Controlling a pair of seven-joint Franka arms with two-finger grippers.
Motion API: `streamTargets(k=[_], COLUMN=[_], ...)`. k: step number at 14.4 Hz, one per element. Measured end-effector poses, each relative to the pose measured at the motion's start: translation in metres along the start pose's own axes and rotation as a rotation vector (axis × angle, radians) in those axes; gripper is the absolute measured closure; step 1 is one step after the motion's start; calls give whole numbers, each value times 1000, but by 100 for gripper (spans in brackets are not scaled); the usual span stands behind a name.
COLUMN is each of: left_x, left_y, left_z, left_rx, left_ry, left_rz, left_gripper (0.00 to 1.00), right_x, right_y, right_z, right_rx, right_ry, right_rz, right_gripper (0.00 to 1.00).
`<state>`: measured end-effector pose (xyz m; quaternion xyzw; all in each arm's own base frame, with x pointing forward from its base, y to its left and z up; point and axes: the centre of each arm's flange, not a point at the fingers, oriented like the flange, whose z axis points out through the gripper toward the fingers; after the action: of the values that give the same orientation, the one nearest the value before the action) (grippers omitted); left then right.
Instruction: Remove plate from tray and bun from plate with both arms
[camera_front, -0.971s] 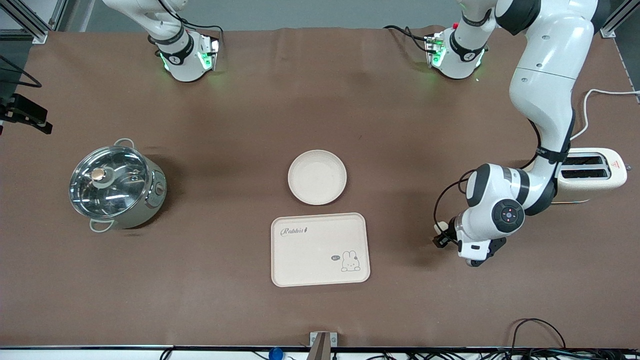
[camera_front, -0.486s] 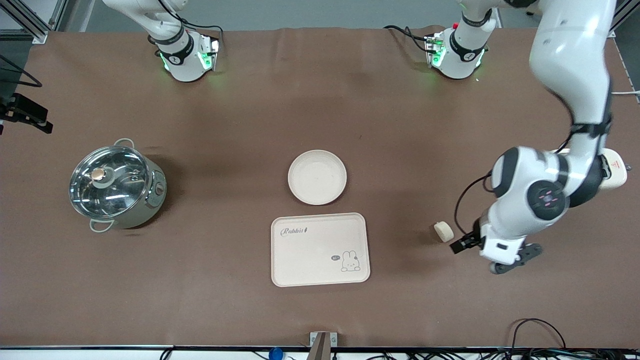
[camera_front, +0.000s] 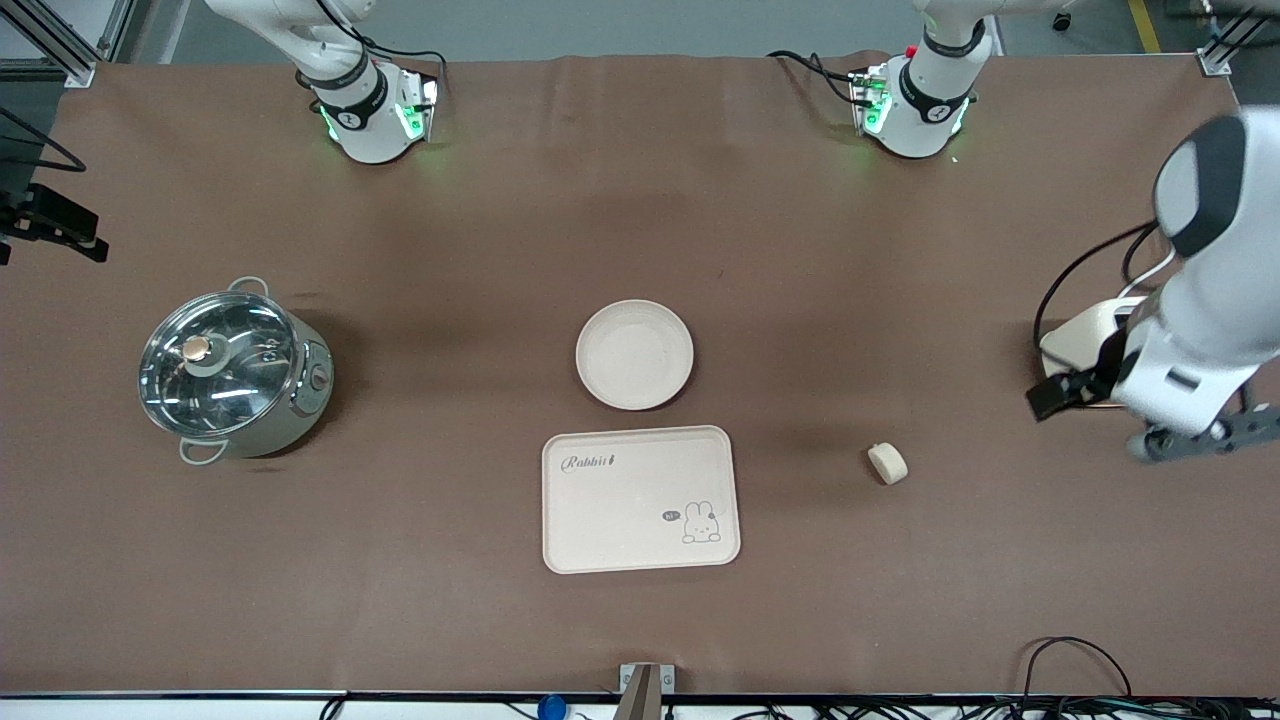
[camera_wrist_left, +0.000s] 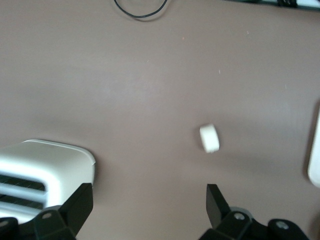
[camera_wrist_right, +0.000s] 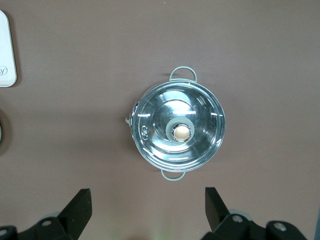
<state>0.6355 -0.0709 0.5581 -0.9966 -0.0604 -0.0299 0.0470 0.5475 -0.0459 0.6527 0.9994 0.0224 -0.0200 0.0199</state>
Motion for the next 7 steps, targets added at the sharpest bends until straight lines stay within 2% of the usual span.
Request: streamTargets(k=[2, 4, 7], left_x=[-26, -43, -64], left_y=[-2, -4, -13], left_z=[-39, -66, -78], left_rx=[-22, -44, -87], left_ry=[-17, -4, -9], left_rz=[59, 94, 112], left_gripper=[0, 0, 0], right_x=[0, 0, 0], right_y=[-1, -1, -1], right_z=[0, 0, 0], right_rx=[2, 2, 3], right_ry=[0, 0, 0], right_rz=[-1, -2, -2], right_gripper=[0, 0, 0])
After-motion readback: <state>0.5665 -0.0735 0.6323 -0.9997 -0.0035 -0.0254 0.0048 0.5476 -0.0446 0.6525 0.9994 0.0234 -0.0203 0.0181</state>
